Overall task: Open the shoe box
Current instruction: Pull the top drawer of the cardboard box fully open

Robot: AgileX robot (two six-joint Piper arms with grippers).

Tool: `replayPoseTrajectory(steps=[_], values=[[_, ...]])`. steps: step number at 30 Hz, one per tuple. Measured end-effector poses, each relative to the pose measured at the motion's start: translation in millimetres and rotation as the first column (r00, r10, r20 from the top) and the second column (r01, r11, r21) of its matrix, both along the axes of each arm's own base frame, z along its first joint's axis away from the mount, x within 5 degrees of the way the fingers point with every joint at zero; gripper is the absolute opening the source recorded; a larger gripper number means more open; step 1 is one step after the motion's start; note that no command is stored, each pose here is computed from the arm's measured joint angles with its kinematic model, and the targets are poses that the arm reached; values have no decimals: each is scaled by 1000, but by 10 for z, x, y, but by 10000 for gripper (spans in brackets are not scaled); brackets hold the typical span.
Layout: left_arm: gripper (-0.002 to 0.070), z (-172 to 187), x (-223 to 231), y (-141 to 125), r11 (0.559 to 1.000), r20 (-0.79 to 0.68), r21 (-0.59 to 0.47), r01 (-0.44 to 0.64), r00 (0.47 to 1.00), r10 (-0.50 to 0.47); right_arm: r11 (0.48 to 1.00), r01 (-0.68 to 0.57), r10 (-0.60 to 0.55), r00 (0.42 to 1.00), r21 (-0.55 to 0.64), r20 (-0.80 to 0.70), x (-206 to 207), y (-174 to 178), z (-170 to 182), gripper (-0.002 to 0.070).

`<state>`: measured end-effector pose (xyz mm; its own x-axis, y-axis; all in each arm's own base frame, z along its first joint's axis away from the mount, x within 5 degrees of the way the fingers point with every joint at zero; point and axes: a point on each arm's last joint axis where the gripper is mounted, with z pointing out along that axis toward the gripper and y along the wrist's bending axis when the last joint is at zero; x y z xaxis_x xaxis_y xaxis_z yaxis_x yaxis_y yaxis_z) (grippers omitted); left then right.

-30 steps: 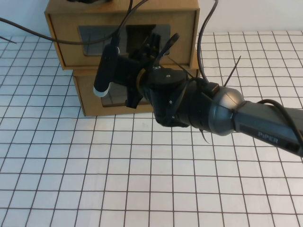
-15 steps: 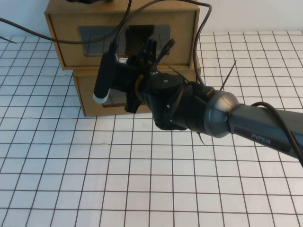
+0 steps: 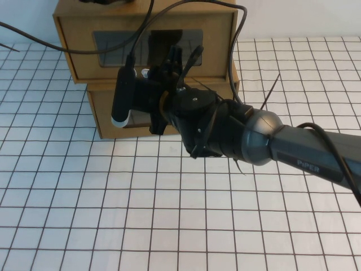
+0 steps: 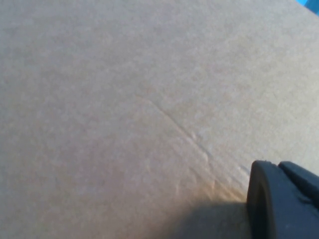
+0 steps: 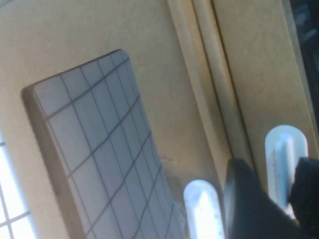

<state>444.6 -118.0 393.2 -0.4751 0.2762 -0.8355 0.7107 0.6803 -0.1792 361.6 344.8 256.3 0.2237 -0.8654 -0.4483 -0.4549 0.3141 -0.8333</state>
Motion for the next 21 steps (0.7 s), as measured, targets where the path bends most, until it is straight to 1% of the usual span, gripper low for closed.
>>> replayPoseTrajectory(steps=[5, 9, 16, 17, 19, 21], values=[[-2, 0, 0, 0, 1000, 0, 0, 0, 1000, 0, 1000, -3, 3, 1000, -27, 23, 10, -1, -8, 179], [-2, 0, -1, 0, 1000, -1, 0, 0, 1000, 0, 997, -4, 9, 998, -78, 66, 19, 9, -28, 142], [-2, -4, -9, -4, 1000, -9, 1, 8, 1000, -8, 994, 9, 2, 995, -113, 101, 36, 24, -49, 99], [-2, -6, -12, -4, 1000, -11, 1, 10, 1000, -10, 993, 9, 4, 995, -116, 104, 36, 24, -48, 89], [-2, -7, -13, -5, 1000, -12, 1, 12, 1000, -12, 993, 11, 2, 994, -118, 110, 40, 23, -37, 42], [-2, -6, -15, -6, 1000, -13, 0, 13, 1000, -13, 993, 11, 2, 994, -116, 112, 41, 24, -31, 18]])
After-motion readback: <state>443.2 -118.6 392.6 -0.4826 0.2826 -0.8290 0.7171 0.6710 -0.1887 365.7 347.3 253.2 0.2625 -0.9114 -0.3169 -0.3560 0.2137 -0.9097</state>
